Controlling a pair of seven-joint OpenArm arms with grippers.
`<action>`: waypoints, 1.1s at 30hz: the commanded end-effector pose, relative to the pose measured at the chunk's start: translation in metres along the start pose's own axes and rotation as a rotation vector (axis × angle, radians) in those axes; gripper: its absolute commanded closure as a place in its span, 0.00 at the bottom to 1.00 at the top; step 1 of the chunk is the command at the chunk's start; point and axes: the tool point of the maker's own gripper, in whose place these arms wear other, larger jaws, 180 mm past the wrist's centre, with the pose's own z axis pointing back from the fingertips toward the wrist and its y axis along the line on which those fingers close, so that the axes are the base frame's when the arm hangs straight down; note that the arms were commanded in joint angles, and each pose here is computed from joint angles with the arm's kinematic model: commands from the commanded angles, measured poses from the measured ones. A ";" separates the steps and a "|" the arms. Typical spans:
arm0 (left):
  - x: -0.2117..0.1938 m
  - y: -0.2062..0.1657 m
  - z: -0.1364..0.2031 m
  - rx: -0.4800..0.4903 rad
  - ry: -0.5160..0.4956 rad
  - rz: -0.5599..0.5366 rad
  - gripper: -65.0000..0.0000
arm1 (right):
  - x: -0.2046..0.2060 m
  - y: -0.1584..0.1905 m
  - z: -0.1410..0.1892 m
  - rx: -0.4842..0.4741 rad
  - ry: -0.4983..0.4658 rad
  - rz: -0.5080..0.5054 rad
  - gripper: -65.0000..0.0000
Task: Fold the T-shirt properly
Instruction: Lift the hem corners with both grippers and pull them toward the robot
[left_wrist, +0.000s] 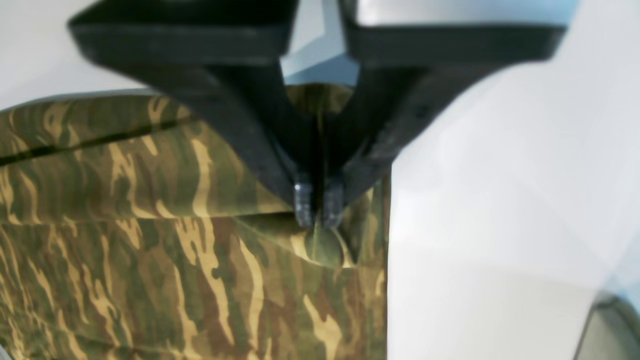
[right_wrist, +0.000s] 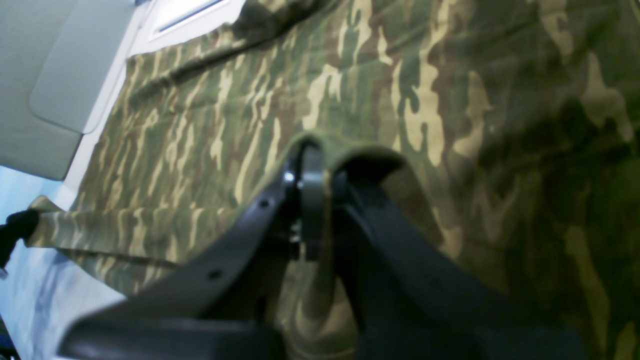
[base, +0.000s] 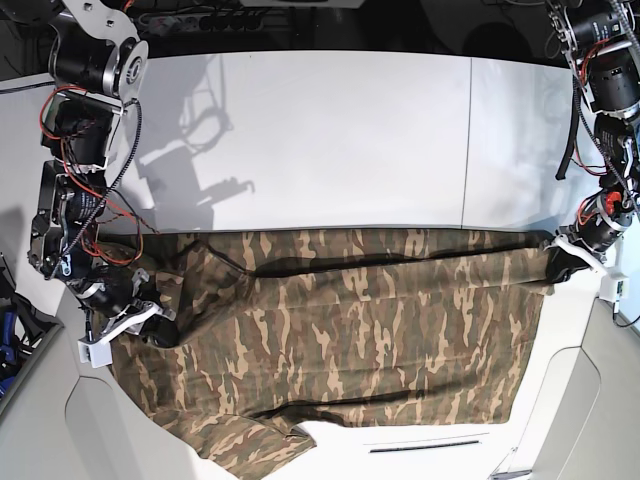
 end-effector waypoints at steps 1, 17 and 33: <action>0.028 0.004 0.003 -0.001 -0.073 -0.004 0.78 | 0.026 0.005 0.002 0.019 -0.071 0.018 0.98; 0.034 0.029 0.032 -0.013 -0.067 0.190 0.54 | 0.029 -0.049 0.078 -0.140 -0.097 0.010 0.41; -0.010 0.024 0.030 0.005 -0.056 0.231 0.34 | -0.030 -0.119 0.125 -0.310 -0.079 -0.155 0.41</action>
